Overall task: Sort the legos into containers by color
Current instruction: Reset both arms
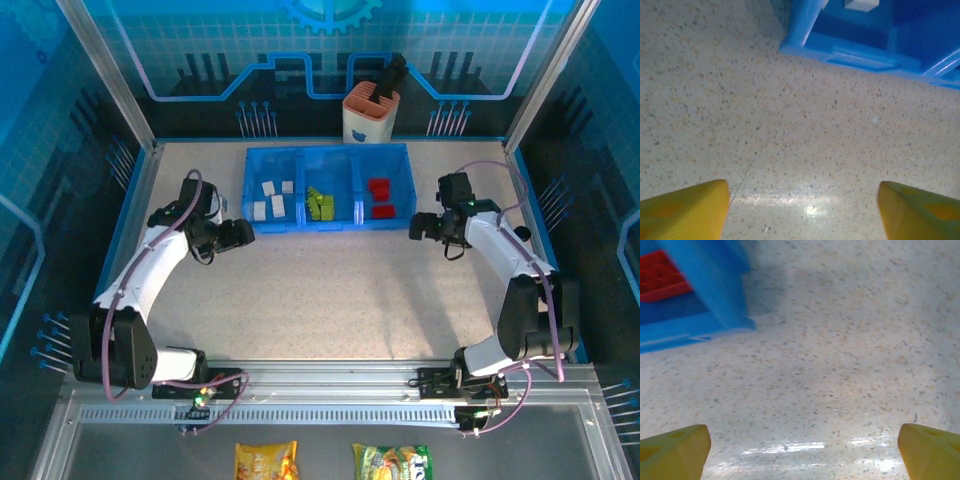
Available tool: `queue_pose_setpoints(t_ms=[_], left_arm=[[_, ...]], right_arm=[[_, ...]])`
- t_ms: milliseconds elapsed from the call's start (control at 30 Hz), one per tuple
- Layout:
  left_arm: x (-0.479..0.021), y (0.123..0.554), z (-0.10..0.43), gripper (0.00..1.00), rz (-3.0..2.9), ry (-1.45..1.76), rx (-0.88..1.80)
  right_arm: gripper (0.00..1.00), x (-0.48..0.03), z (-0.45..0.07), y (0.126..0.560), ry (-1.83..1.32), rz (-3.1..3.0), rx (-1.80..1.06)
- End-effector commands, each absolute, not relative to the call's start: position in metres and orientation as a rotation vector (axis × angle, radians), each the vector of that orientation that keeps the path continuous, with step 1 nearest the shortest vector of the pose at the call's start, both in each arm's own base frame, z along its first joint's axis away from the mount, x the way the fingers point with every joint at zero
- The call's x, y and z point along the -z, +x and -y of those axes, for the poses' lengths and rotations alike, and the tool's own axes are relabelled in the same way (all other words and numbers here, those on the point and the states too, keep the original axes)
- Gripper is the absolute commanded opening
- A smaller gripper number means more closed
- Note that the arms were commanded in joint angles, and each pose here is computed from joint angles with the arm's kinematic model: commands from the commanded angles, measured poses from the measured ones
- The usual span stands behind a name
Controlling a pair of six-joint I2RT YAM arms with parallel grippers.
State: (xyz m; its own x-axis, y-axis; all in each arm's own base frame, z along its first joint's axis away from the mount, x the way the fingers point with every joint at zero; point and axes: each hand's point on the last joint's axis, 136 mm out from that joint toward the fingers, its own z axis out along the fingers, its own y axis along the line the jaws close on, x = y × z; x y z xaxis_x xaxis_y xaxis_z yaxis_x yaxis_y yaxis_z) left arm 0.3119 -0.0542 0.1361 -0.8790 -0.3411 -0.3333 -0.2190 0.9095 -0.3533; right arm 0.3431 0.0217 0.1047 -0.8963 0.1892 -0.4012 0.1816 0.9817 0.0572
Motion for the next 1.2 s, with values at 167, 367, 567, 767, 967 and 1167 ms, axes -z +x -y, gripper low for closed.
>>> queue_pose_setpoints(t_ms=[167,367,567,767,967,1167], left_arm=[[-0.133,0.329,0.020,0.99,-2.439,-0.523,0.258],[-0.121,0.342,-0.004,0.99,-2.304,-0.477,0.079],[-0.113,0.353,-0.015,0.99,-2.188,-0.322,-0.050],[-0.107,0.360,-0.014,0.99,-2.019,-0.200,-0.077],[-0.124,0.372,0.006,0.99,-1.864,-0.085,0.024],[-0.108,0.387,0.004,0.99,-1.844,-0.076,0.058]], right_arm=[[1.00,-0.096,0.016,0.355,0.308,-2.546,0.207],[1.00,-0.089,0.025,0.362,0.259,-2.382,0.259],[1.00,-0.093,0.025,0.373,0.165,-2.193,0.280],[1.00,-0.121,0.017,0.379,0.143,-1.946,0.207],[1.00,-0.117,-0.002,0.389,0.024,-1.835,0.138],[1.00,-0.104,-0.026,0.391,-0.113,-1.837,0.124]])
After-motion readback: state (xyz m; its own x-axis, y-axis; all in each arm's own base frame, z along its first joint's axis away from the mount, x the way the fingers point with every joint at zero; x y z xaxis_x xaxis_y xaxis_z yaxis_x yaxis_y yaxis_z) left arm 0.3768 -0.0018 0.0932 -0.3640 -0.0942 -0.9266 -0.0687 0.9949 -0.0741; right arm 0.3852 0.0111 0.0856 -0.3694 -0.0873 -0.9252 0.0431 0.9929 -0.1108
